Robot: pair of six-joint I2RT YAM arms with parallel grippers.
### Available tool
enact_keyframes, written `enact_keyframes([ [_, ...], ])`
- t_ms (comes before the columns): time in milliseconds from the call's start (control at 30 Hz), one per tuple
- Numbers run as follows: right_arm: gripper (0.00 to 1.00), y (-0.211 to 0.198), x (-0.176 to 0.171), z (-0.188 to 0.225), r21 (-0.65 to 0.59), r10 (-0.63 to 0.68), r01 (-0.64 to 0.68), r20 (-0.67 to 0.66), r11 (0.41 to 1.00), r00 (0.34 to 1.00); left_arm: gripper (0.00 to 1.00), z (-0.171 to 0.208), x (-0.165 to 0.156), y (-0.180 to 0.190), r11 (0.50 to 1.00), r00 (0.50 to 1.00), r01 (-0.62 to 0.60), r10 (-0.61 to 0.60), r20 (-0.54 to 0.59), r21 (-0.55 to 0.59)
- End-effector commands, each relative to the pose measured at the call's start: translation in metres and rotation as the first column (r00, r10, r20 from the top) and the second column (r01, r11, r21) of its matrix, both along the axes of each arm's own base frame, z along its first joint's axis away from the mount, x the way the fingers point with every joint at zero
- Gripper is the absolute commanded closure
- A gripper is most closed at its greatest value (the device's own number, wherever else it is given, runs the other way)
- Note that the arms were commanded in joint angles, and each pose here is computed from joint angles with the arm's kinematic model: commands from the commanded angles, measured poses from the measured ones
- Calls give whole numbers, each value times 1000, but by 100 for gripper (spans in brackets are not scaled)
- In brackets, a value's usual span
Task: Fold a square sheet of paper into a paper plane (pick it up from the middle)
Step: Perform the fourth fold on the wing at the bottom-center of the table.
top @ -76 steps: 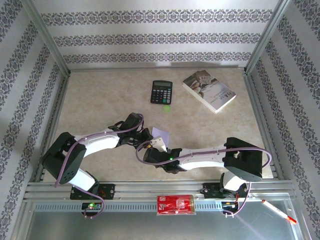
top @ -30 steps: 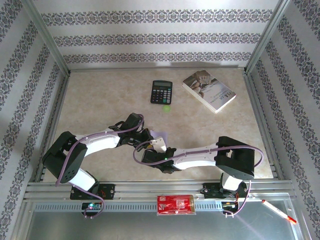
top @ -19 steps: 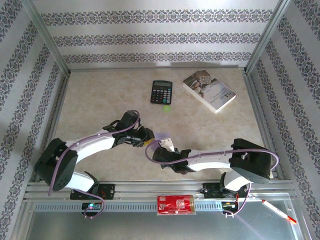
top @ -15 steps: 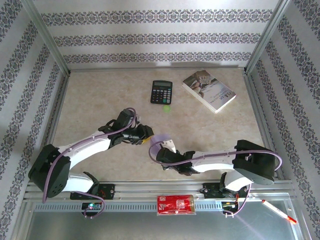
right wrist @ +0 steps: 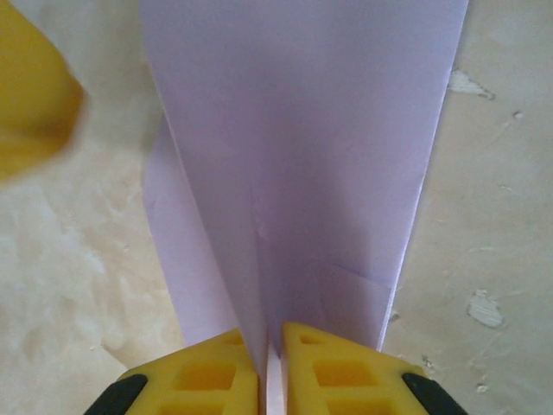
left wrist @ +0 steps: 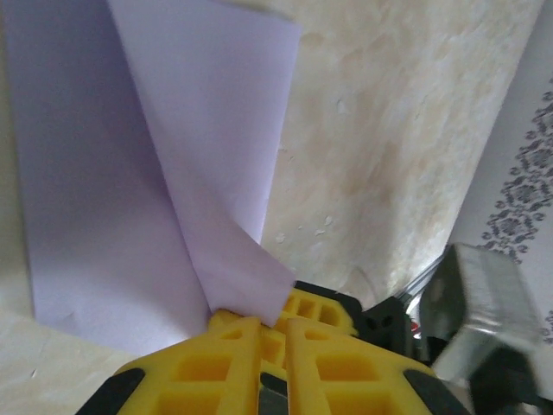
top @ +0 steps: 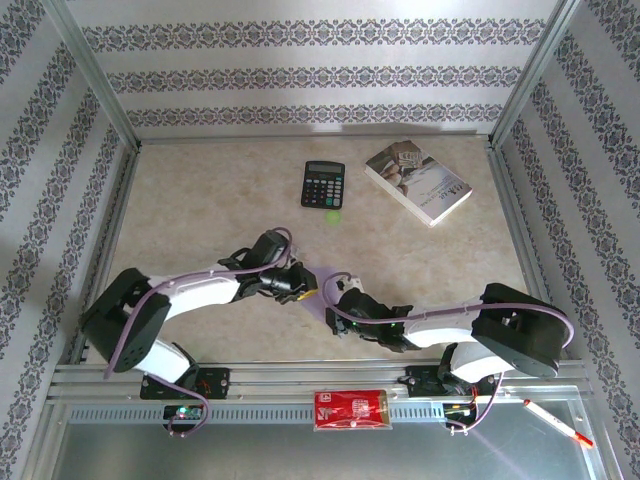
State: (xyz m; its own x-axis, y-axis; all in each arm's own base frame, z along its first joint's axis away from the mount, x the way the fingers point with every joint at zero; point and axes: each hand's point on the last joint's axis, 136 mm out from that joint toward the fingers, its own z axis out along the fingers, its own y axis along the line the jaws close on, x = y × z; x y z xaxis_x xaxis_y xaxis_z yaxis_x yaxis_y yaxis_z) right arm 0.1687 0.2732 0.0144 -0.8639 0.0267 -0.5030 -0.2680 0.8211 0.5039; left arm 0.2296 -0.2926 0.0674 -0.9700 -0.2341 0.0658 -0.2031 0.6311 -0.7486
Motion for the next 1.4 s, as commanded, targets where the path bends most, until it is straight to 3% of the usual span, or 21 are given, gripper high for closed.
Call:
enact_keyframes([
  [0, 84, -15, -13, -20, -4, -18, 18, -87, 1000, 996, 86, 8, 8, -21, 997, 998, 48, -46, 42, -59],
  [1367, 73, -41, -13, -24, -6, -124, 124, -132, 992, 984, 89, -31, 24, -47, 987, 987, 158, -158, 3, -26],
])
